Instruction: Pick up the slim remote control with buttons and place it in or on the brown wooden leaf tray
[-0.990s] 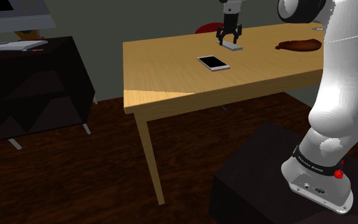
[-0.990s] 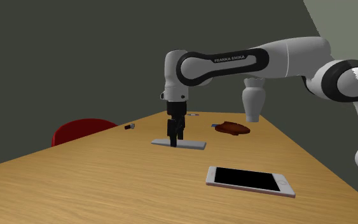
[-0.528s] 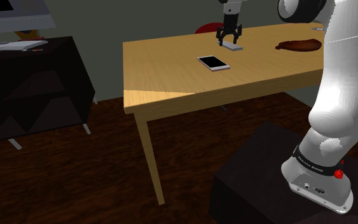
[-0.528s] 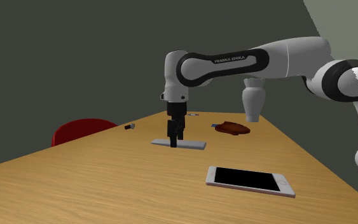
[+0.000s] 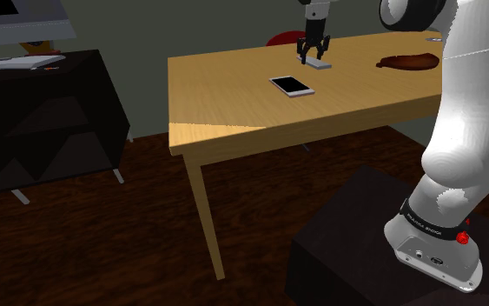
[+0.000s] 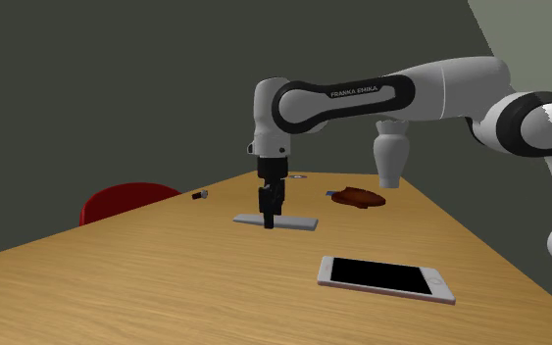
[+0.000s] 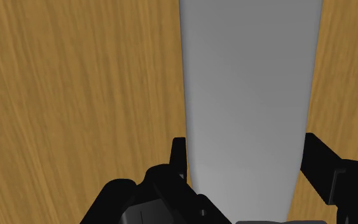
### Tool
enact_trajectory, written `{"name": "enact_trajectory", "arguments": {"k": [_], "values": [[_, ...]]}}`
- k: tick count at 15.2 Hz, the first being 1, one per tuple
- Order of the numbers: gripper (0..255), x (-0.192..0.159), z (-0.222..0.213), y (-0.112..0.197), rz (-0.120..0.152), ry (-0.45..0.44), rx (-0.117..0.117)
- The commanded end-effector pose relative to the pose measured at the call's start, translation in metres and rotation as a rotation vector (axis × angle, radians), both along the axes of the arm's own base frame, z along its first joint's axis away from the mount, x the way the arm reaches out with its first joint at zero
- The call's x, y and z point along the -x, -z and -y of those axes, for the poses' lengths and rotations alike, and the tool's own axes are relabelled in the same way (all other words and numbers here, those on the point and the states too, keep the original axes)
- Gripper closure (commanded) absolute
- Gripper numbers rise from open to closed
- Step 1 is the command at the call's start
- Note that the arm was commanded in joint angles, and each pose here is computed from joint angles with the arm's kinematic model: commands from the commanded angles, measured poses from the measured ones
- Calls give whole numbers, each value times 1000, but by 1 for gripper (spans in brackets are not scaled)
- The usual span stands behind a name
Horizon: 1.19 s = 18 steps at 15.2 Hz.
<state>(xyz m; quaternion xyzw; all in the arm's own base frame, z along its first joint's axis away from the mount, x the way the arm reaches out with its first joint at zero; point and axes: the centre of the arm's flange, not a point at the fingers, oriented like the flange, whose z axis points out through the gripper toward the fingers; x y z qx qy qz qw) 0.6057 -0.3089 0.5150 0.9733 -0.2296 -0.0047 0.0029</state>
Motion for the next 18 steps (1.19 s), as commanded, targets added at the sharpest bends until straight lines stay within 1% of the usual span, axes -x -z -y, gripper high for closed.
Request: {"name": "enact_trajectory", "arguments": {"k": [1, 2, 18], "values": [[255, 0, 0, 0, 0, 0, 0], [255, 0, 0, 0, 0, 0, 0], [255, 0, 0, -84, 0, 0, 0]]}}
